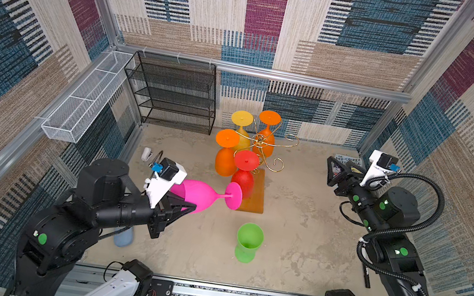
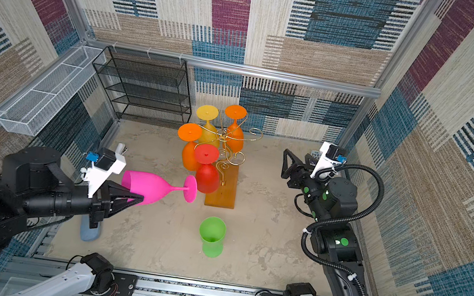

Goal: Take the wine glass off the wine glass rack
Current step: Place the wine glass at the center of the table.

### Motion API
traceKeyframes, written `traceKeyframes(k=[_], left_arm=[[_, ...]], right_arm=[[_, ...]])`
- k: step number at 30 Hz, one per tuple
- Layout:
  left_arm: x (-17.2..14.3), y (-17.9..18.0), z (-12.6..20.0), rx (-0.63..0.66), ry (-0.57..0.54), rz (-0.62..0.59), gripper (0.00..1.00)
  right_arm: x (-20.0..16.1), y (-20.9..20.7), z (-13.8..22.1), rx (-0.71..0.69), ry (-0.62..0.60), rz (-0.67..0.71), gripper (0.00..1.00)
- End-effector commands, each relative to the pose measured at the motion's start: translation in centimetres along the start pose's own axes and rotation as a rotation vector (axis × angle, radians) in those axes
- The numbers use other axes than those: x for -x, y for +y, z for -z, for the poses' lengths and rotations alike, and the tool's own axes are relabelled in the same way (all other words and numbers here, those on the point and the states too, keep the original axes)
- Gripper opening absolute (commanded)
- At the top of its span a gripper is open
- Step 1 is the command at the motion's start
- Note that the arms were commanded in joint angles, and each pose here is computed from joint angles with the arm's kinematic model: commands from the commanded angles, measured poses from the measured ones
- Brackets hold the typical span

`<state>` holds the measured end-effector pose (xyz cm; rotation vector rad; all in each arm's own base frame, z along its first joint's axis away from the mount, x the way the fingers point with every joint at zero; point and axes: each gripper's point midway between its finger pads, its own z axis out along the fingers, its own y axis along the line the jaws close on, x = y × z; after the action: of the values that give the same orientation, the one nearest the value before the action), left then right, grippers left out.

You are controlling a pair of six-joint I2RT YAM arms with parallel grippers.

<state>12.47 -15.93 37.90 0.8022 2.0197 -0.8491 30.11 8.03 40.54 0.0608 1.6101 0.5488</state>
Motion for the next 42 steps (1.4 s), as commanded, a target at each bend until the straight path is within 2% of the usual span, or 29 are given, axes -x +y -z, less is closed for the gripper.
traceKeyframes(k=[1, 6, 9, 14, 19, 25, 30, 42], left_arm=[[-2.8, 2.3, -1.0, 0.092, 0.110, 0.035, 0.00], [-4.6, 3.4, -3.1, 0.093, 0.204, 0.069, 0.00], [-6.3, 4.5, -4.9, 0.131, 0.308, 0.077, 0.00], [-9.2, 5.3, -8.3, 0.223, 0.501, 0.005, 0.00], [-11.0, 6.2, -11.0, 0.304, 0.634, -0.049, 0.00], [-11.9, 6.3, -13.5, 0.354, 0.717, -0.098, 0.00], [-12.6, 5.2, -15.2, 0.333, 0.757, -0.122, 0.00], [-14.4, 4.9, -16.5, 0.345, 0.825, -0.145, 0.00]], right_arm=[[-0.5, -0.6, -0.2, -0.026, 0.011, 0.005, 0.80], [-1.4, -1.1, -0.5, -0.040, 0.039, 0.006, 0.80], [-2.2, -1.4, -0.8, -0.045, 0.054, 0.002, 0.80], [-3.4, -1.8, -1.5, -0.049, 0.090, -0.004, 0.80], [-4.0, -2.1, -1.8, -0.058, 0.107, 0.004, 0.79], [-4.8, -2.7, -2.0, -0.077, 0.121, 0.009, 0.79], [-5.2, -3.0, -2.1, -0.087, 0.130, 0.011, 0.79], [-5.3, -3.1, -2.6, -0.088, 0.137, 0.008, 0.79]])
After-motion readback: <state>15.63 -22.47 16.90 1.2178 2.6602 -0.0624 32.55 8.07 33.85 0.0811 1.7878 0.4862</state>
